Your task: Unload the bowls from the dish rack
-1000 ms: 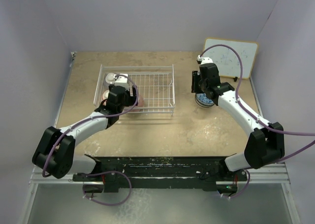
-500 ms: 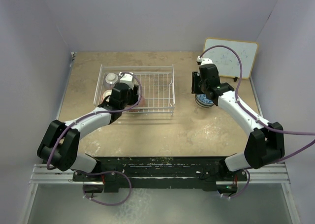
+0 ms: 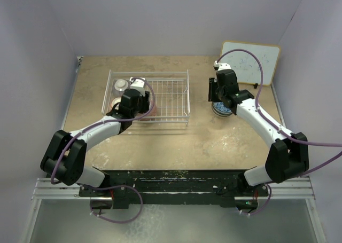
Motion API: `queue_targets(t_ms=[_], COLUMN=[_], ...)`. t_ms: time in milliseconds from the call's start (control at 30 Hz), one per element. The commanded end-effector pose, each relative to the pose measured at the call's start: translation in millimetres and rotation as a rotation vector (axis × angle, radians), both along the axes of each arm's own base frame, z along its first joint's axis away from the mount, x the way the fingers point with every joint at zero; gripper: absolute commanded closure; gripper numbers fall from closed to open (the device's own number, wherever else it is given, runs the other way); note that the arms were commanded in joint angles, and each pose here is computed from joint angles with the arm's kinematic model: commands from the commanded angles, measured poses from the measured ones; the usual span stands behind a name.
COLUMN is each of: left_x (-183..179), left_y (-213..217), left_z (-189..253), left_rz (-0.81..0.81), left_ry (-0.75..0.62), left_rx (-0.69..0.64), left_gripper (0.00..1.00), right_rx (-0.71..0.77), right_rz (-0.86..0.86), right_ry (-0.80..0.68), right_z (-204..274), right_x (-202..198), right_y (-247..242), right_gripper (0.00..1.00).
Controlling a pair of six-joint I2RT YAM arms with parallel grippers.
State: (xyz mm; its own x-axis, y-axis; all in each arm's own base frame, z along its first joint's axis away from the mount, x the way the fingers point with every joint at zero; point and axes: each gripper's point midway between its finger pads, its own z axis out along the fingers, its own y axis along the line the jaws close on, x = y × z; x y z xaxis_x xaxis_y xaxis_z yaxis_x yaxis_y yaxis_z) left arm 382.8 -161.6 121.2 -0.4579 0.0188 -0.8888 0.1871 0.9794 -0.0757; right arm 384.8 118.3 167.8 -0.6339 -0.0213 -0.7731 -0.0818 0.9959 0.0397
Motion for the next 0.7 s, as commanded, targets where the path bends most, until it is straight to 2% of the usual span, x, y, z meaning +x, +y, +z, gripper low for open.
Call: queue_targets(t_ms=[0,400,667], left_x=[9.4,24.8,28.6], left_y=[-9.3,-17.5,-18.3], left_z=[24.7,62.4,78.8], left_rz=[-0.021,-0.035,-0.016], left_ry=[-0.044,-0.128,-0.167], left_rx=[-0.044,-0.069,-0.107], left_gripper=[1.00,1.00,1.00], right_rx=[0.010,0.069,0.232], right_rz=[-0.005,0.031,0.125], right_ry=[-0.049,-0.094,-0.169], right_z=[11.0,30.6,59.9], right_x=[7.9,6.6,4.1], right_y=[1.1,10.8,39.9], right_gripper=[0.60,0.61,0.61])
